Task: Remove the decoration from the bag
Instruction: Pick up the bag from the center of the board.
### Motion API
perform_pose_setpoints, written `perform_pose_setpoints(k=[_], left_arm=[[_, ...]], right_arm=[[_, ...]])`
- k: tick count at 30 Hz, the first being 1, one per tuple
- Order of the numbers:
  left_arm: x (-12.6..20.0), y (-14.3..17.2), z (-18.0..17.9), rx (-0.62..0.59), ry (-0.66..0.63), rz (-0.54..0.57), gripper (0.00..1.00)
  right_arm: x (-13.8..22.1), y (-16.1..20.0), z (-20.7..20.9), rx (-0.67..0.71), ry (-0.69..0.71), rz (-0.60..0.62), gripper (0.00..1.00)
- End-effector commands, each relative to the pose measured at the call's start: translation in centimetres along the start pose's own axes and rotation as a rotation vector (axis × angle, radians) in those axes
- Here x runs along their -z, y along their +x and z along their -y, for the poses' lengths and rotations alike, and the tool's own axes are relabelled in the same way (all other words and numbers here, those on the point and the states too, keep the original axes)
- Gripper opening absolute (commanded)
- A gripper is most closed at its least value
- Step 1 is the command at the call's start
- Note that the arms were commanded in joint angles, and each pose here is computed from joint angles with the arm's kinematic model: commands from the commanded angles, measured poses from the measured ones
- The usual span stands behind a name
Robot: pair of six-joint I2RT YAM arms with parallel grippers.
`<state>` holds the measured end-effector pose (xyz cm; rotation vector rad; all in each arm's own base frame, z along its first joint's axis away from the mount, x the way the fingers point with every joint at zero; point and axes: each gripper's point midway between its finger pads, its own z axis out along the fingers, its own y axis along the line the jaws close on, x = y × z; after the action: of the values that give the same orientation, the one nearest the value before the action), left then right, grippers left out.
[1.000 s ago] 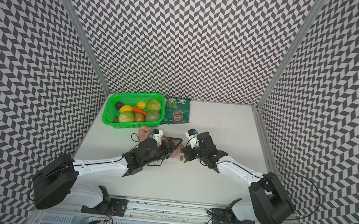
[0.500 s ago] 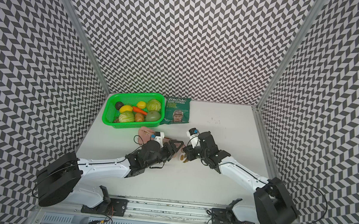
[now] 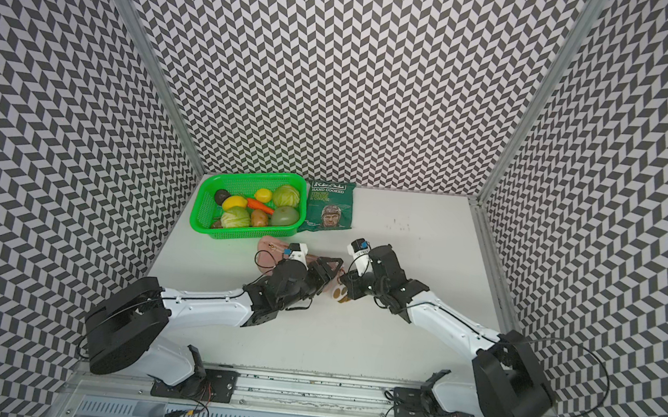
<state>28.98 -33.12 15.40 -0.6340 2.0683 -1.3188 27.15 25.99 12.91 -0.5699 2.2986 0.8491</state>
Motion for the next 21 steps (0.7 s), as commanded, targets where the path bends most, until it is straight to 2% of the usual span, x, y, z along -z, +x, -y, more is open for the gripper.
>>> perform_pose_setpoints(k=[1, 11, 17, 21], left_arm=[[-0.5, -0.9, 1.4, 0.004, 0.038, 0.037, 0.63], [-0.7, -2.4, 0.9, -0.001, 0.021, 0.102, 0.53], [-1.0, -2.7, 0.6, 0.0, 0.022, 0.099, 0.41], [-1.3, -2.6, 0.4, -0.006, 0.018, 0.092, 0.37]], right_arm=[[0.7, -1.6, -1.1, 0.039, -0.028, 0.057, 0.0], [0.8, -1.1, -1.1, 0.042, -0.036, 0.05, 0.0], [0.7, -0.9, -1.1, 0.042, -0.038, 0.048, 0.0], [0.5, -0.8, -1.1, 0.037, -0.043, 0.045, 0.0]])
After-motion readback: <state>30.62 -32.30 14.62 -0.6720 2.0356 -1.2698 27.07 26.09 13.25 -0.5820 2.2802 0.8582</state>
